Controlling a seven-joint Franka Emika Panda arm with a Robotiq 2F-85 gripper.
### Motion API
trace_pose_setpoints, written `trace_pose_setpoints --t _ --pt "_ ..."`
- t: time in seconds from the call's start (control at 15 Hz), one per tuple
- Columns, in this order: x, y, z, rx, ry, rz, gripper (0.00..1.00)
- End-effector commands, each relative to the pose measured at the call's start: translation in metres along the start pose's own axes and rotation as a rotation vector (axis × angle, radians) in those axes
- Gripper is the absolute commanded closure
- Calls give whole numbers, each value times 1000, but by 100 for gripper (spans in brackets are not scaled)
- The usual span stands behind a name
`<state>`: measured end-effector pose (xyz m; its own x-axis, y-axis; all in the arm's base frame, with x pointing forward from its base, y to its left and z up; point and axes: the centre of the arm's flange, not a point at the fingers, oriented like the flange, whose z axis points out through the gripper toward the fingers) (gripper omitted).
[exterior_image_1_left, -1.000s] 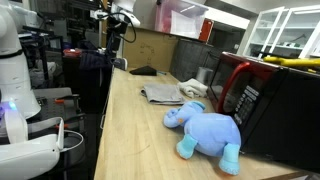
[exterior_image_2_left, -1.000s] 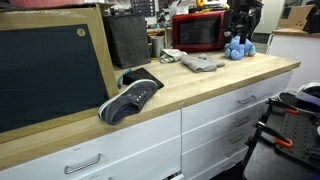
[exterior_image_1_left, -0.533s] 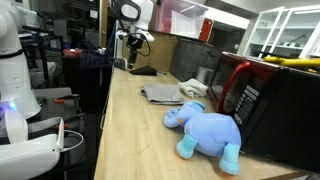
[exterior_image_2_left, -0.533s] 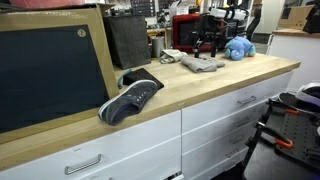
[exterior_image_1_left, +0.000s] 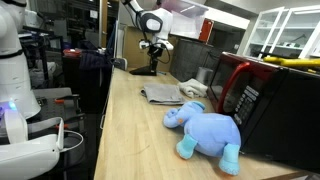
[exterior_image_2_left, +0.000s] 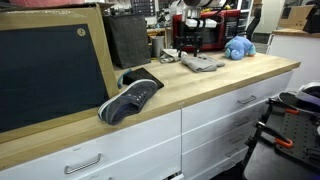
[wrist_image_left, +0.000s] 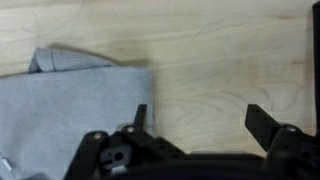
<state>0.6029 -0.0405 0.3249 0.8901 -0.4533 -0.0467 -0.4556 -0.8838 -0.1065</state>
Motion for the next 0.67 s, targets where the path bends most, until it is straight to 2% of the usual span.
trace_pose_setpoints --t 0.0,0.2,0.27,0.6 --pt "49 -2 -4 -52 -3 37 0" --pt "49 13 -19 -111 -71 -26 0" --pt "40 15 0 -87 -32 -1 0" --pt "43 17 -11 -98 -59 -12 0"
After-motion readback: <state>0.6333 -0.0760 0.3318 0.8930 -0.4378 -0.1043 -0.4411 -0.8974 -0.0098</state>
